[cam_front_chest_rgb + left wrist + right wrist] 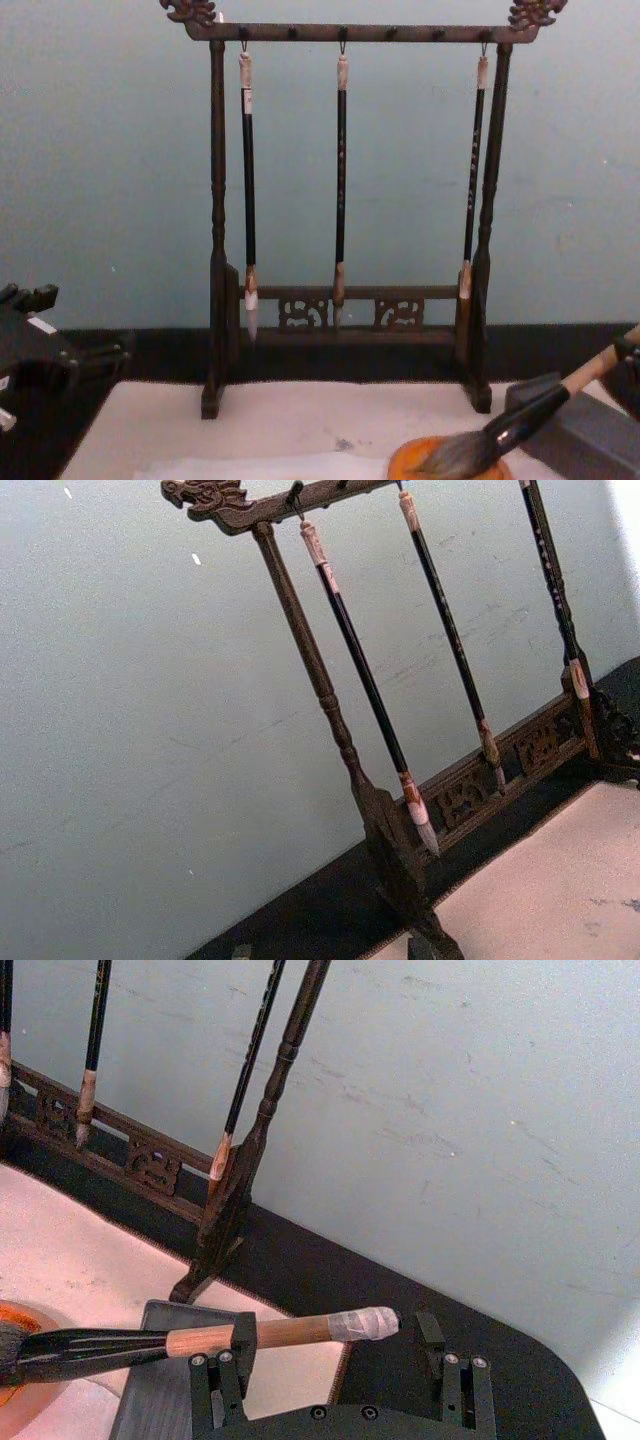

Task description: Pick up the brush from the inkstone, write on the paper, then place the brush back to its original position.

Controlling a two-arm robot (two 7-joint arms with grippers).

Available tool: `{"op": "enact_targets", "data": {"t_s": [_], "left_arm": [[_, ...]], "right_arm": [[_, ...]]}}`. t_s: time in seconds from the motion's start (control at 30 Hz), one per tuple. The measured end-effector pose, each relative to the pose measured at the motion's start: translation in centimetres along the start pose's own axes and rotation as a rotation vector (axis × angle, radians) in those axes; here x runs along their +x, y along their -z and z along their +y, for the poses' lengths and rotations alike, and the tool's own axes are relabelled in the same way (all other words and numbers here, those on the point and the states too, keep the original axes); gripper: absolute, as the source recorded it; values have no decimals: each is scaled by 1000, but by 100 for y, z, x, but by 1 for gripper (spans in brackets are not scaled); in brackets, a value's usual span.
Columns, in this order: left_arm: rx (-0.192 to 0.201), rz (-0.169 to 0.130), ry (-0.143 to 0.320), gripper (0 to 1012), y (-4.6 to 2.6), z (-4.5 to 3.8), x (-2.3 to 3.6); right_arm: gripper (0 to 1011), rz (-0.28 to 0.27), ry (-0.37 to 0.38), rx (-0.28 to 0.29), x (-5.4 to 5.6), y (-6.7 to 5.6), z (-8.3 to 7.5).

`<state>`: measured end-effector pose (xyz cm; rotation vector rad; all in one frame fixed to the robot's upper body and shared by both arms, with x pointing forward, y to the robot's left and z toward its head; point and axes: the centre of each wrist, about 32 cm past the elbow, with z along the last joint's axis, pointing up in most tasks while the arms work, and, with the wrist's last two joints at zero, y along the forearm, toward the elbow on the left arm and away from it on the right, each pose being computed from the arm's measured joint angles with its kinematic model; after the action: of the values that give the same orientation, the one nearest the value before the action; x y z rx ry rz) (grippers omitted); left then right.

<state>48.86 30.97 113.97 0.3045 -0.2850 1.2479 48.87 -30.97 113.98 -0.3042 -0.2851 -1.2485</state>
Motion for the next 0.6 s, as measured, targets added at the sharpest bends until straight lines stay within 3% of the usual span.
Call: {"op": "enact_targets", "data": {"t_s": [0.6], "left_arm": [[0, 0, 0, 1010, 0, 0, 0]], "right_arm": [[1000, 0, -1, 0, 0, 0, 0]]}}
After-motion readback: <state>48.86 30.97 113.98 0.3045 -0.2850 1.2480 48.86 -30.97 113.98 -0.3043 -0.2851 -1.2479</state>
